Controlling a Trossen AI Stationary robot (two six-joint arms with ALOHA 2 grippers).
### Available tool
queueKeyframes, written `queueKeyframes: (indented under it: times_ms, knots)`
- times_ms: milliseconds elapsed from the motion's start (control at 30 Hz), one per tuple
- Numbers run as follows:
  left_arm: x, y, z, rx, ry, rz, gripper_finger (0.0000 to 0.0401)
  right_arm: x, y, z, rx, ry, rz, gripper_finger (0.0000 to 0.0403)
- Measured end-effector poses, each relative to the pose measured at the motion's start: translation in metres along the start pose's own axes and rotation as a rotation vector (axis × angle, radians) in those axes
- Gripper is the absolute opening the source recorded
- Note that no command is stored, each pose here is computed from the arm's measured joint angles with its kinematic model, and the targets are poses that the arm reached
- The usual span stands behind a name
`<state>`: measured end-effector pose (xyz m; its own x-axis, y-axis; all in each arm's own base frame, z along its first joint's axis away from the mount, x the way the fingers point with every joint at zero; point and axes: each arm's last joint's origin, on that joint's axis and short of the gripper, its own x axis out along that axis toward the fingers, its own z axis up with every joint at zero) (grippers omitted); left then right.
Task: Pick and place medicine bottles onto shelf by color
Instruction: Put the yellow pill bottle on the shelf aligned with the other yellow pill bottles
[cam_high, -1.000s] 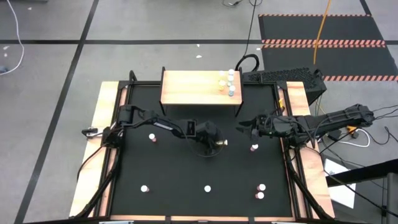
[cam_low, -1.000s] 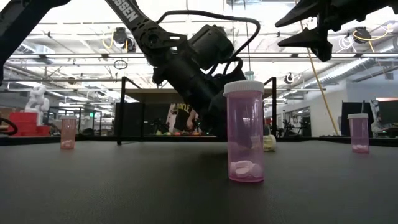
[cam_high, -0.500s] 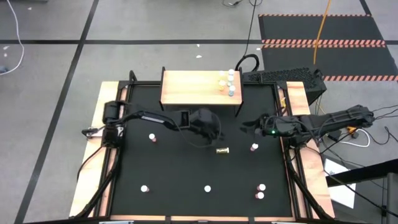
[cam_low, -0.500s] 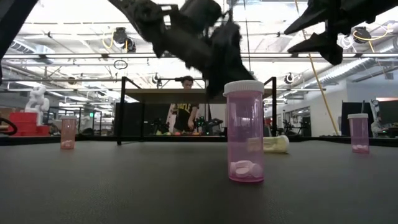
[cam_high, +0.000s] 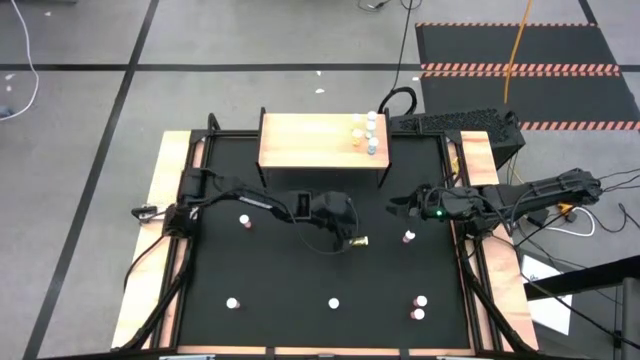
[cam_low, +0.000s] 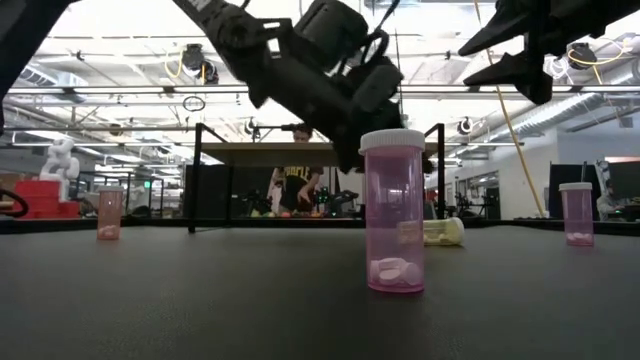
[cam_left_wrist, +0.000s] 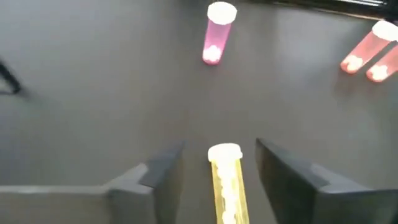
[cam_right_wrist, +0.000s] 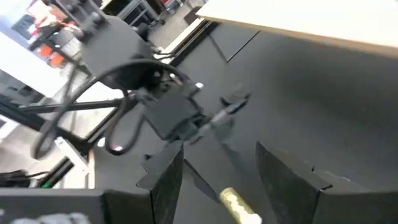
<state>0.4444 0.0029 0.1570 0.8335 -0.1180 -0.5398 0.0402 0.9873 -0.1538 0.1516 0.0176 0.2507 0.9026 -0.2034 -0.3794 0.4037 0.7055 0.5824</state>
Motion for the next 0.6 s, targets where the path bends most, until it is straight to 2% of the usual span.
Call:
queueKeyframes:
  times_ms: [167,300,433,600]
  knots:
    - [0.015,-0.004,-0.015,0.029,0.019,-0.011,0.0256,0.001,0.001,-0.001,0.028,0.032,0.024,0.0194]
    - [0.028,-0.006,-0.031,0.027,0.059,-0.027,0.0266,0.001,0.001,-0.002,0.033,0.049,0.039,0.0194]
    - [0.035,-0.011,-0.041,0.021,0.090,-0.041,0.0244,0.001,0.001,-0.002,0.043,0.052,0.042,0.0194]
    - [0.035,-0.016,-0.044,0.030,0.114,-0.015,0.0184,0.001,0.001,-0.002,0.057,0.060,0.041,0.0194]
